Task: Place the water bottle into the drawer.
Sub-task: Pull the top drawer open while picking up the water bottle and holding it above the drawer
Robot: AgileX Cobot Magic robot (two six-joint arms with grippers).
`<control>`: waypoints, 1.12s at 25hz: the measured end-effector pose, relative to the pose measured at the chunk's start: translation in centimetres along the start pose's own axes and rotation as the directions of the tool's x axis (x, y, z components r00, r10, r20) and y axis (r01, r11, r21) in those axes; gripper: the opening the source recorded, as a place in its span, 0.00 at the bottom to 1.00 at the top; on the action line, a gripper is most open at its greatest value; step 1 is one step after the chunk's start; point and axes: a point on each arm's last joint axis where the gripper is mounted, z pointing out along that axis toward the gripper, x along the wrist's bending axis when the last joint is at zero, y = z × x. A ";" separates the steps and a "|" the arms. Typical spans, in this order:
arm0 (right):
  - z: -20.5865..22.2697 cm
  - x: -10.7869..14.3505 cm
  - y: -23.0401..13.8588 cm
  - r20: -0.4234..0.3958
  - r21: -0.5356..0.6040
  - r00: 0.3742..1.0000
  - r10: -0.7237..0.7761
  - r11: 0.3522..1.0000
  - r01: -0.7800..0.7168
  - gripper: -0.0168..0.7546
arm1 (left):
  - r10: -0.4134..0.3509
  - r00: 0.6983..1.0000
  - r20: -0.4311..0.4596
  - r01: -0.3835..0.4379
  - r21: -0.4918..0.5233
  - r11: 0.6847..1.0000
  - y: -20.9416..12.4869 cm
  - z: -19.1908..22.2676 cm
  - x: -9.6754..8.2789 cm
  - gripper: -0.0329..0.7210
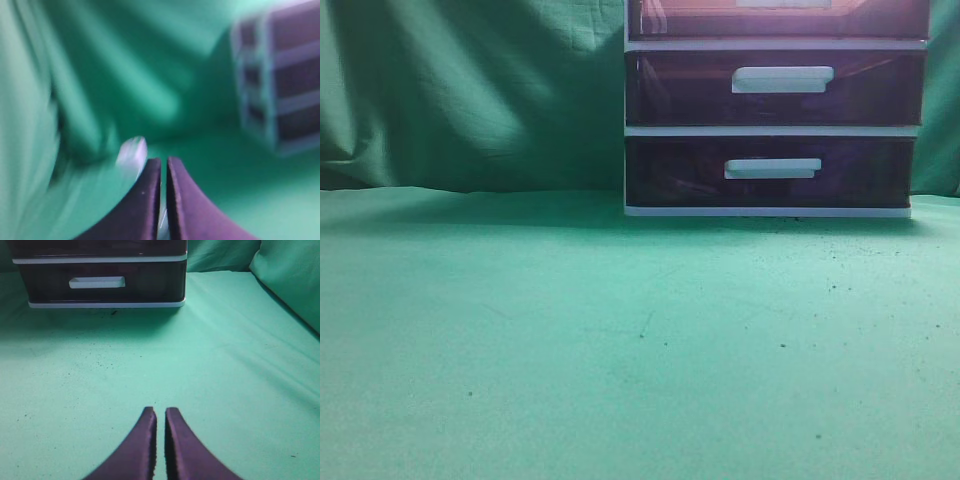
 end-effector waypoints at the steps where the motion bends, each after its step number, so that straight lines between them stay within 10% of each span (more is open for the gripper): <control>1: 0.0 0.0 0.0 0.000 0.000 1.000 0.000 1.000 0.000 0.09 | -0.003 0.999 0.039 0.007 -0.113 0.994 1.0 -0.1 -0.4 0.04; 5: 0.0 0.0 0.0 0.000 0.000 1.000 0.000 1.000 0.000 0.09 | 0.045 0.986 0.162 0.034 -0.453 0.891 4.1 -1.1 -1.5 0.04; 9: 0.0 0.0 0.0 0.000 0.000 1.000 0.000 1.000 0.000 0.09 | 0.062 0.971 0.230 0.087 -0.583 0.808 5.3 -2.0 -2.0 0.04; 15: 0.0 0.0 0.0 0.000 0.000 1.000 0.000 1.000 0.000 0.09 | -0.207 0.967 0.148 0.241 -0.268 0.933 3.8 -0.5 -0.5 0.04; 20: 0.0 0.0 0.0 0.000 0.000 1.000 0.000 1.000 0.000 0.09 | -0.416 0.905 0.087 0.421 -0.055 0.905 3.3 1.2 0.2 0.04; 28: 0.0 0.0 0.0 0.000 0.000 1.000 0.000 1.000 0.000 0.09 | -0.460 0.882 0.105 0.458 0.042 0.888 2.6 2.7 -0.3 0.04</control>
